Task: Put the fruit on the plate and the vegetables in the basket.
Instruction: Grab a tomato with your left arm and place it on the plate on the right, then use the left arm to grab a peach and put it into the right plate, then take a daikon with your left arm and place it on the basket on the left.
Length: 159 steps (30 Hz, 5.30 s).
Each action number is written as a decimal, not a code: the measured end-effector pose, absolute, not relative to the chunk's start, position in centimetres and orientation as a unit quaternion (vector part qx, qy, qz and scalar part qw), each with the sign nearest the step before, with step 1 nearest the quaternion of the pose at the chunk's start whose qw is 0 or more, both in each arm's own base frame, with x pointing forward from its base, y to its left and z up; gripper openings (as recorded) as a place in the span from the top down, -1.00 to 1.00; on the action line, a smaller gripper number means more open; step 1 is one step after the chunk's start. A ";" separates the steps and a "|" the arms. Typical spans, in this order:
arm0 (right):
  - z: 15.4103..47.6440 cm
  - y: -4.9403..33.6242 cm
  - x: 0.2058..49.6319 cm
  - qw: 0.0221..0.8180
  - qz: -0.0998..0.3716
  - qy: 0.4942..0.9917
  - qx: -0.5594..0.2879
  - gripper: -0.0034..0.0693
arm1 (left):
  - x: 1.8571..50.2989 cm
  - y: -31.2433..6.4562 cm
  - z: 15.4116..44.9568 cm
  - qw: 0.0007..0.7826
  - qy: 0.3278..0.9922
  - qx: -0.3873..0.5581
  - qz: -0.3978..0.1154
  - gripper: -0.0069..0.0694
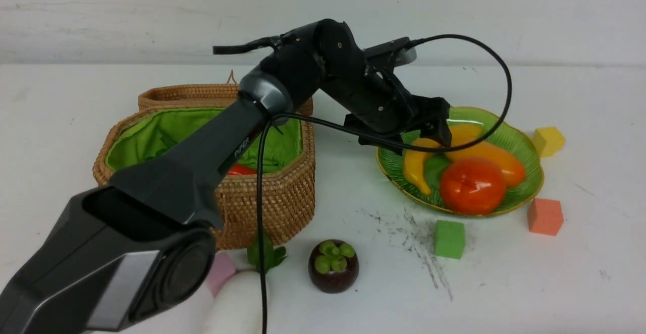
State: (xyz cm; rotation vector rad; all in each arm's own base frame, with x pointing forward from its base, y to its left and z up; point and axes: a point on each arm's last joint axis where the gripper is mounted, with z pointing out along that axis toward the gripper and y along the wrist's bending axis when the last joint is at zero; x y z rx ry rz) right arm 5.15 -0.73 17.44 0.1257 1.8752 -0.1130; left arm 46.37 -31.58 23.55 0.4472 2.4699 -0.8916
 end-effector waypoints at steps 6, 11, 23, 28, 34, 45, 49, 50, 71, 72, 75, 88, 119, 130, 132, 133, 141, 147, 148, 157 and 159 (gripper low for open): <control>17.4 -0.7 5.2 0.589 -0.049 0.805 0.054 0.25 | 45.3 -28.9 30.0 0.284 0.899 0.189 -0.275 -0.92; 17.4 -0.7 5.2 0.589 -0.049 0.805 0.054 0.25 | 42.5 -23.9 38.7 0.346 0.896 0.198 -0.195 -0.84; 17.4 -0.7 5.2 0.589 -0.049 0.805 0.054 0.25 | 35.0 -16.1 42.5 0.308 0.931 0.150 -0.125 -0.54; 17.4 -0.7 5.2 0.589 -0.049 0.805 0.054 0.25 | 32.1 -16.8 34.0 0.177 0.959 0.181 -0.129 -0.54; 17.4 -0.7 5.2 0.589 -0.049 0.805 0.054 0.25 | 31.1 -21.9 27.6 0.149 0.955 0.245 -0.080 -0.59; 17.4 -0.7 5.2 0.589 -0.049 0.805 0.054 0.25 | 32.4 -27.9 22.3 0.164 0.961 0.224 -0.015 -0.85; 17.4 -0.7 5.2 0.589 -0.049 0.805 0.054 0.25 | 33.0 -28.3 22.0 0.165 0.963 0.213 -0.017 -0.85; 17.4 -0.7 5.2 0.589 -0.049 0.805 0.054 0.25 | 33.0 -28.4 21.9 0.163 0.963 0.212 -0.019 -0.84; 17.4 -0.7 5.2 0.589 -0.049 0.805 0.054 0.25 | 32.2 -28.9 19.8 0.084 0.974 0.206 -0.030 -0.55; 17.4 -0.7 5.2 0.589 -0.049 0.805 0.054 0.25 | 32.2 -29.0 19.8 0.082 0.973 0.212 -0.035 -0.54; 17.4 -0.7 5.2 0.589 -0.049 0.805 0.054 0.25 | 32.0 -29.4 20.2 0.076 0.969 0.229 -0.056 -0.54; 17.4 -0.7 5.2 0.589 -0.049 0.805 0.054 0.25 | 36.0 -33.1 30.1 0.317 0.901 0.233 -0.183 -0.54; 17.4 -0.7 5.2 0.589 -0.049 0.805 0.054 0.25 | 39.3 -35.5 23.5 0.303 0.918 0.182 -0.181 -0.83; 17.4 -0.7 5.2 0.589 -0.049 0.805 0.054 0.25 | 32.9 -28.4 38.1 0.310 0.913 0.246 -0.096 -0.70; 17.4 -0.7 5.2 0.589 -0.049 0.805 0.054 0.25 | 31.7 -27.3 39.7 0.307 0.913 0.252 -0.090 -0.69; 17.4 -0.7 5.2 0.589 -0.049 0.805 0.054 0.25 | 30.8 -26.5 40.8 0.310 0.912 0.251 -0.091 -0.69; 17.4 -0.7 5.2 0.589 -0.049 0.805 0.054 0.25 | 26.4 -22.8 39.7 0.253 0.936 0.230 -0.089 -0.69; 17.4 -0.7 5.2 0.589 -0.049 0.805 0.054 0.25 | 21.6 -18.3 33.2 0.144 0.974 0.169 -0.033 -0.69; 17.4 -0.7 5.2 0.589 -0.049 0.805 0.054 0.25 | 21.0 -17.8 31.9 0.128 0.979 0.159 -0.024 -0.69; 17.4 -0.7 5.2 0.589 -0.049 0.805 0.054 0.25 | 21.3 -18.0 25.5 0.134 0.989 0.054 -0.043 -0.69; 17.4 -0.7 5.2 0.589 -0.049 0.805 0.054 0.25 | 21.9 -18.2 24.7 0.140 0.988 0.056 -0.031 -0.69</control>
